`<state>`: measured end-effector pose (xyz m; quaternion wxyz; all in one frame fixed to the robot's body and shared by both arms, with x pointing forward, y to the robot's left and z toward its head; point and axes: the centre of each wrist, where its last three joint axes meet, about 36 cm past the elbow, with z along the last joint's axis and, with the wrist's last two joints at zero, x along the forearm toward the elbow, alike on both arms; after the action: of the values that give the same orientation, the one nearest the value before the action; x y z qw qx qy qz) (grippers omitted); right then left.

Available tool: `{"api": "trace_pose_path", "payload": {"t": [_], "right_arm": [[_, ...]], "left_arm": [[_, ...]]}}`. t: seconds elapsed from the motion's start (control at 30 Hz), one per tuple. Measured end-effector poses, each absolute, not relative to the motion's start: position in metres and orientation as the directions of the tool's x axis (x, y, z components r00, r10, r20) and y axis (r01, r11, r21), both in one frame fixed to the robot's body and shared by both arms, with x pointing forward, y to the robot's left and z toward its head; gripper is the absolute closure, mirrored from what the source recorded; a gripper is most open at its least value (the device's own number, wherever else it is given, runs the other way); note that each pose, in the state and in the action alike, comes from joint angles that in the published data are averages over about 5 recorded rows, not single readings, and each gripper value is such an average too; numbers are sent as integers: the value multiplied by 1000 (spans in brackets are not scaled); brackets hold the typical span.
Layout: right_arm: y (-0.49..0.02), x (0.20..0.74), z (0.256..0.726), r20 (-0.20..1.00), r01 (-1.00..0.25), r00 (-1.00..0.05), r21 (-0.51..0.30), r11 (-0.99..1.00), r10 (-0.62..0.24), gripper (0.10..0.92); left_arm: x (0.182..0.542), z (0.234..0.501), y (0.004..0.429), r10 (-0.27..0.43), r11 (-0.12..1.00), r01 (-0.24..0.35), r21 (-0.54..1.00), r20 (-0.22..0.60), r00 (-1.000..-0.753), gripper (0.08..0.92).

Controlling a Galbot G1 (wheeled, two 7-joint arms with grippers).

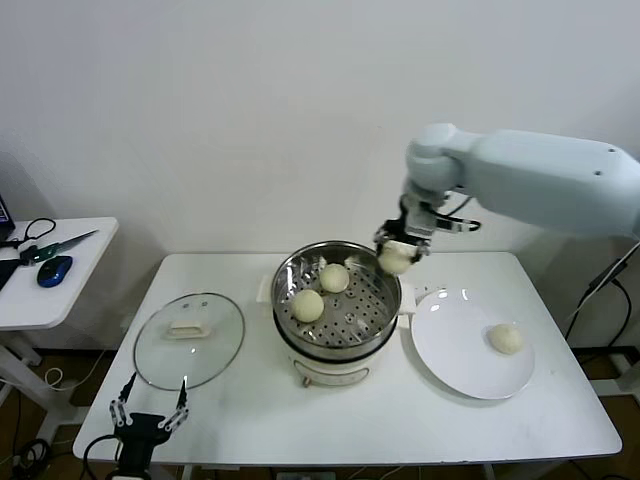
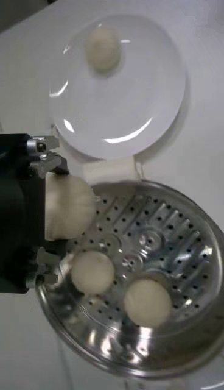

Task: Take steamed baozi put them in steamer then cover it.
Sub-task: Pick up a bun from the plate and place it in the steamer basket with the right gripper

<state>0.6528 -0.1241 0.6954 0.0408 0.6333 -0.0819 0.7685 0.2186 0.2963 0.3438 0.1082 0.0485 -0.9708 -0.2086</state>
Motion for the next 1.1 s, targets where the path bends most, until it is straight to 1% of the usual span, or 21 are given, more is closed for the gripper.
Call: {"api": "trace_pose_path", "payload": {"t": [0.17, 0.33, 0.53, 0.83, 1.03, 1.1], "right_arm": [[-81, 644, 670, 988, -76, -152, -43, -996, -31, 319], [-52, 632, 639, 995, -10, -98, -21, -1000, -19, 318], [-35, 621, 614, 999, 33, -49, -3, -999, -5, 318], [-25, 614, 596, 1000, 49, -10, -2, -999, -2, 312], [-22, 614, 594, 1000, 43, -3, -4, -999, -4, 216], [-22, 614, 595, 1000, 42, -4, -4, -999, -5, 204]], "left_arm": [[218, 344, 299, -145, 908, -54, 415, 192, -971, 177], [217, 344, 300, -148, 909, -56, 412, 195, -970, 177], [220, 344, 297, -151, 912, -62, 405, 191, -970, 177], [221, 343, 297, -151, 913, -62, 403, 194, -969, 177], [223, 343, 297, -147, 914, -59, 402, 193, -970, 177], [224, 343, 297, -146, 914, -58, 402, 193, -970, 177]]}}
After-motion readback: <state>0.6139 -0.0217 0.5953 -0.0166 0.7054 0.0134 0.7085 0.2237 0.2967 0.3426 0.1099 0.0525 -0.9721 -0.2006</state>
